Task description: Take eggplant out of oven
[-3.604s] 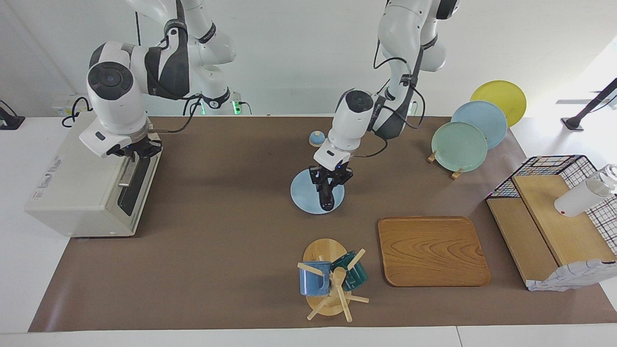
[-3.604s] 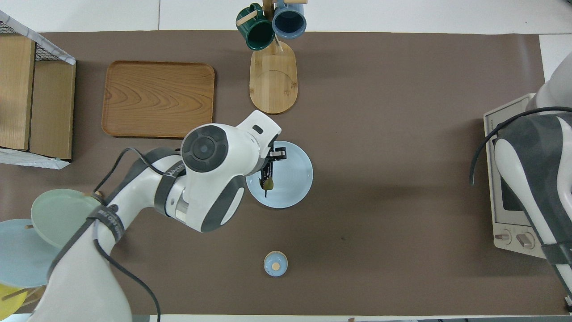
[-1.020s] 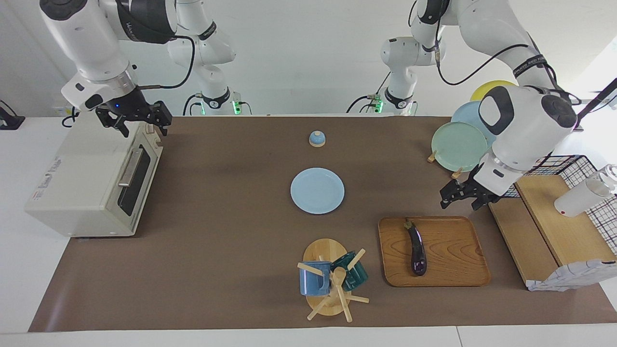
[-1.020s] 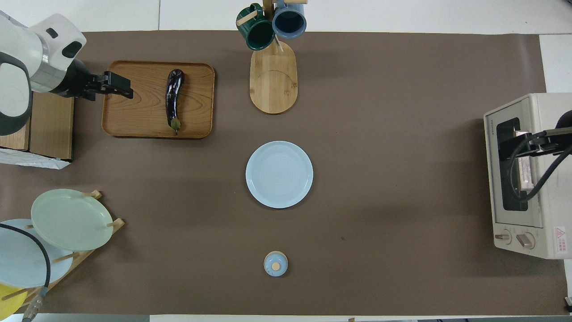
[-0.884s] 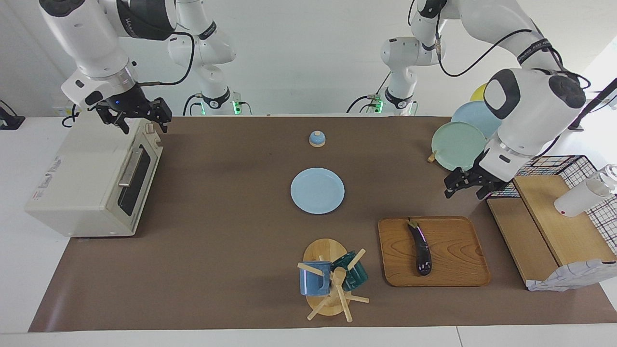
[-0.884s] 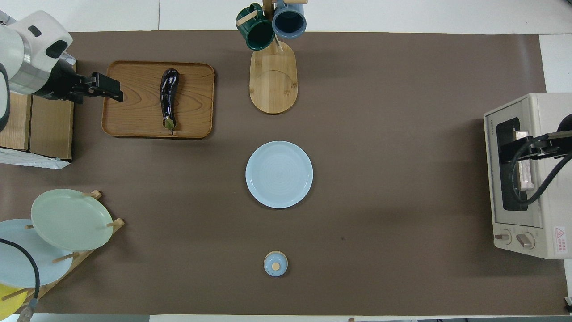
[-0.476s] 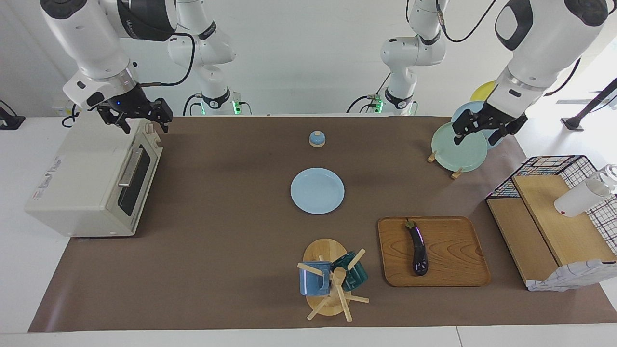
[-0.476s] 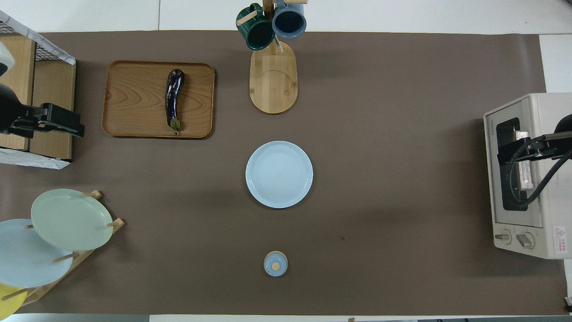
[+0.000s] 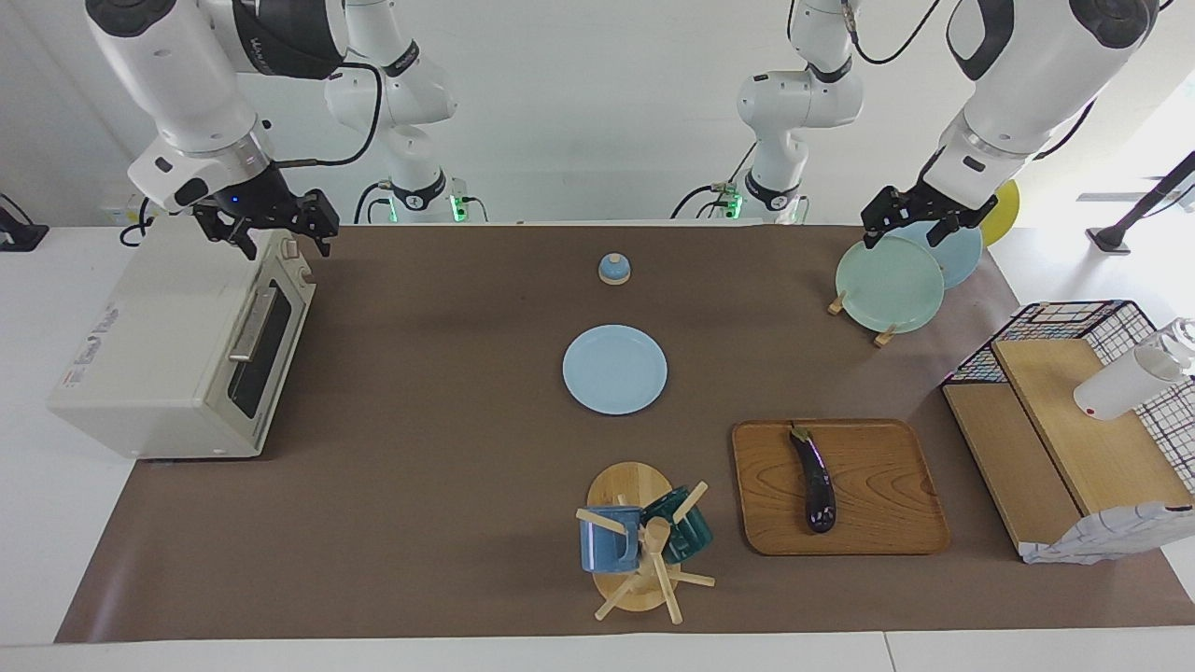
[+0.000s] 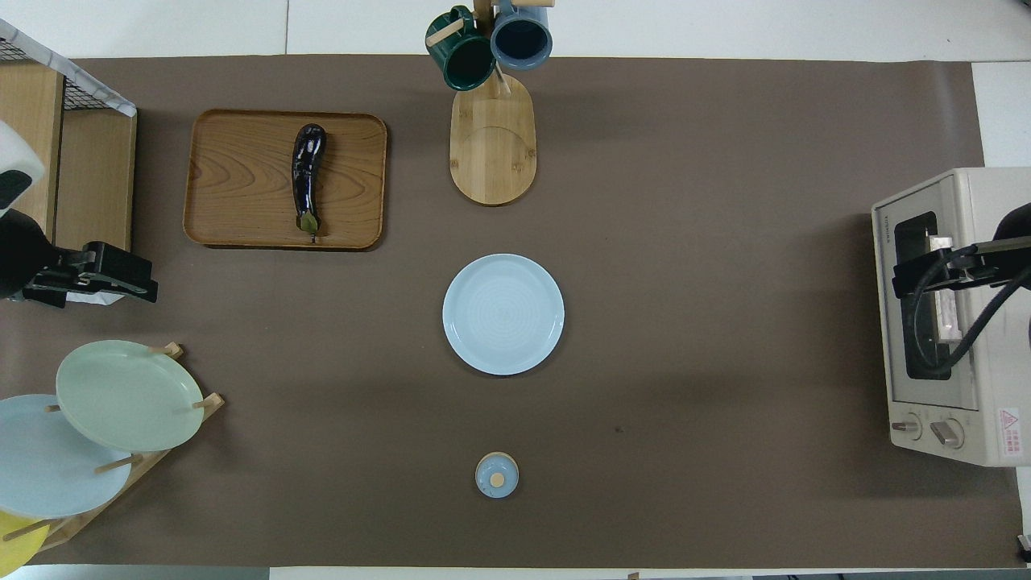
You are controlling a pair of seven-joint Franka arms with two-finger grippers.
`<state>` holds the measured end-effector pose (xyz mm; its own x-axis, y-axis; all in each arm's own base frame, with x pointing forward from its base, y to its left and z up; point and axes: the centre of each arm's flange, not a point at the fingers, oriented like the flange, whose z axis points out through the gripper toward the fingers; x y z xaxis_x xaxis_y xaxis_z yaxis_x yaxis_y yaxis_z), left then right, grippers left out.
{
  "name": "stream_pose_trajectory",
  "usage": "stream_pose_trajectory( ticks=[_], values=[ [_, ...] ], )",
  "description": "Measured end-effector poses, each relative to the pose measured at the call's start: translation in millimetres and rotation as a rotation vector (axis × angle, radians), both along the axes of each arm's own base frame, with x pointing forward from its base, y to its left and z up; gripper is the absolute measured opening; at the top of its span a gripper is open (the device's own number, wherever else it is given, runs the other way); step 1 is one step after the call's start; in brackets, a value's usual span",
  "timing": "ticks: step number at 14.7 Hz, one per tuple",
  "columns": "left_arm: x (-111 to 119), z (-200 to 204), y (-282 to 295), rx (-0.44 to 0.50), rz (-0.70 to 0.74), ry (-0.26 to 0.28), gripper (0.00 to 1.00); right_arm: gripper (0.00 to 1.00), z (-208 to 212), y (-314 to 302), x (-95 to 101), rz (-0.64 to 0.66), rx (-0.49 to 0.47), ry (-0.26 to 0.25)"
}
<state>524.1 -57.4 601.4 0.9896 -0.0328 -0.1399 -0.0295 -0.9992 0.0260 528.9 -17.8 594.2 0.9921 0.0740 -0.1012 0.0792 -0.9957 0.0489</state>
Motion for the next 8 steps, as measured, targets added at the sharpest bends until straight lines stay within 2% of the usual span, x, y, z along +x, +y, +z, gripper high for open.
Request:
stream_pose_trajectory(
  ticks=[6,8],
  values=[
    [3.7,6.8,-3.0,-0.005,-0.003,-0.051,1.0,1.0,0.0,0.4,0.0,0.001,0.0,0.0],
    [4.0,7.0,-3.2,-0.005,-0.004,-0.053,1.0,1.0,0.0,0.3,0.0,0.001,0.0,0.0]
  ],
)
